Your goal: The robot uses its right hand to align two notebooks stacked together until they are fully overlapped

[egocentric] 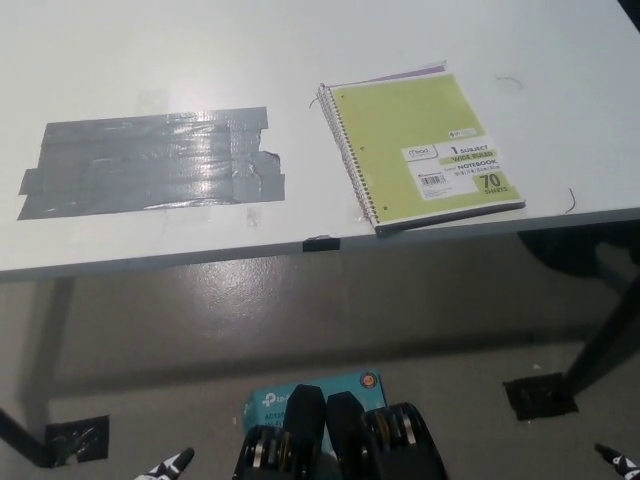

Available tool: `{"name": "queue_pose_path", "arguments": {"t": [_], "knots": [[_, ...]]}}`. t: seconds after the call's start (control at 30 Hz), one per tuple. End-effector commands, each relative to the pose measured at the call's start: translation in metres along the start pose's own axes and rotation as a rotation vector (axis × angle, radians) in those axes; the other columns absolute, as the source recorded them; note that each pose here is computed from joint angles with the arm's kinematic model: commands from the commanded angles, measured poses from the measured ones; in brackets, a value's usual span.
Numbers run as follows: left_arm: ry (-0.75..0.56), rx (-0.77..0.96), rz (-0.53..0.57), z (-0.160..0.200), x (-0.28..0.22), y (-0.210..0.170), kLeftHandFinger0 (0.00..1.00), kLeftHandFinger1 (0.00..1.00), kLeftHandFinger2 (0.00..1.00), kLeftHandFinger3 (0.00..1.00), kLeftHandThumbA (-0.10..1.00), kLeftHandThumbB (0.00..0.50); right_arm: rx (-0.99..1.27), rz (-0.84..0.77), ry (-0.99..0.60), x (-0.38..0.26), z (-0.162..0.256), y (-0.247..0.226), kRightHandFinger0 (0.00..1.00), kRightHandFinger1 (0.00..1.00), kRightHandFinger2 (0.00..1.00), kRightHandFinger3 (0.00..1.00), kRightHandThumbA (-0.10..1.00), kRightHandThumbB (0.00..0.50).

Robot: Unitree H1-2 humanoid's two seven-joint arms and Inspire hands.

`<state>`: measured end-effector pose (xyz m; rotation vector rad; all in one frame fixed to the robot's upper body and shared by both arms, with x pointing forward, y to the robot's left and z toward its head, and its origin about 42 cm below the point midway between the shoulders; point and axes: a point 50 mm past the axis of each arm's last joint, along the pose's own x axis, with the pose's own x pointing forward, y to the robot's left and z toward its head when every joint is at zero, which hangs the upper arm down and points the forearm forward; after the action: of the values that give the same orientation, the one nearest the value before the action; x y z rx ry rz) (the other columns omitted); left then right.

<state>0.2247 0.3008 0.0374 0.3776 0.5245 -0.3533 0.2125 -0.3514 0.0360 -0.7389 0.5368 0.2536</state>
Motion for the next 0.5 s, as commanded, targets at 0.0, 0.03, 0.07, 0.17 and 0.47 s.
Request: {"name": "queue_pose_path", "arguments": {"t": [0.0, 0.03, 0.07, 0.17, 0.47], "knots": [[-0.052, -0.016, 0.041, 0.009, 0.001, 0.007, 0.49, 0.60, 0.65, 0.98, 1.00, 0.454, -0.027, 0.006, -0.031, -0.003, 0.004, -0.012, 1.00, 1.00, 1.00, 1.00, 0.65, 0.220], [-0.055, -0.021, 0.041, 0.011, 0.000, 0.006, 0.47, 0.58, 0.65, 0.97, 1.00, 0.440, -0.009, 0.007, -0.032, -0.001, 0.003, -0.012, 1.00, 1.00, 1.00, 1.00, 0.71, 0.237], [-0.058, -0.023, 0.047, 0.012, -0.002, 0.008, 0.46, 0.58, 0.68, 0.99, 1.00, 0.447, 0.069, 0.026, -0.044, 0.006, 0.001, -0.011, 1.00, 1.00, 1.00, 1.00, 0.83, 0.295], [-0.063, -0.087, 0.050, 0.011, -0.003, 0.008, 0.58, 0.66, 0.80, 1.00, 1.00, 0.471, 0.264, 0.024, -0.063, 0.011, -0.001, -0.008, 1.00, 1.00, 1.00, 1.00, 0.92, 0.371], [-0.052, -0.127, 0.067, 0.009, -0.006, 0.011, 0.66, 0.69, 0.83, 1.00, 1.00, 0.309, 0.342, 0.010, -0.123, 0.016, 0.013, -0.005, 1.00, 1.00, 1.00, 1.00, 0.96, 0.436]]}}
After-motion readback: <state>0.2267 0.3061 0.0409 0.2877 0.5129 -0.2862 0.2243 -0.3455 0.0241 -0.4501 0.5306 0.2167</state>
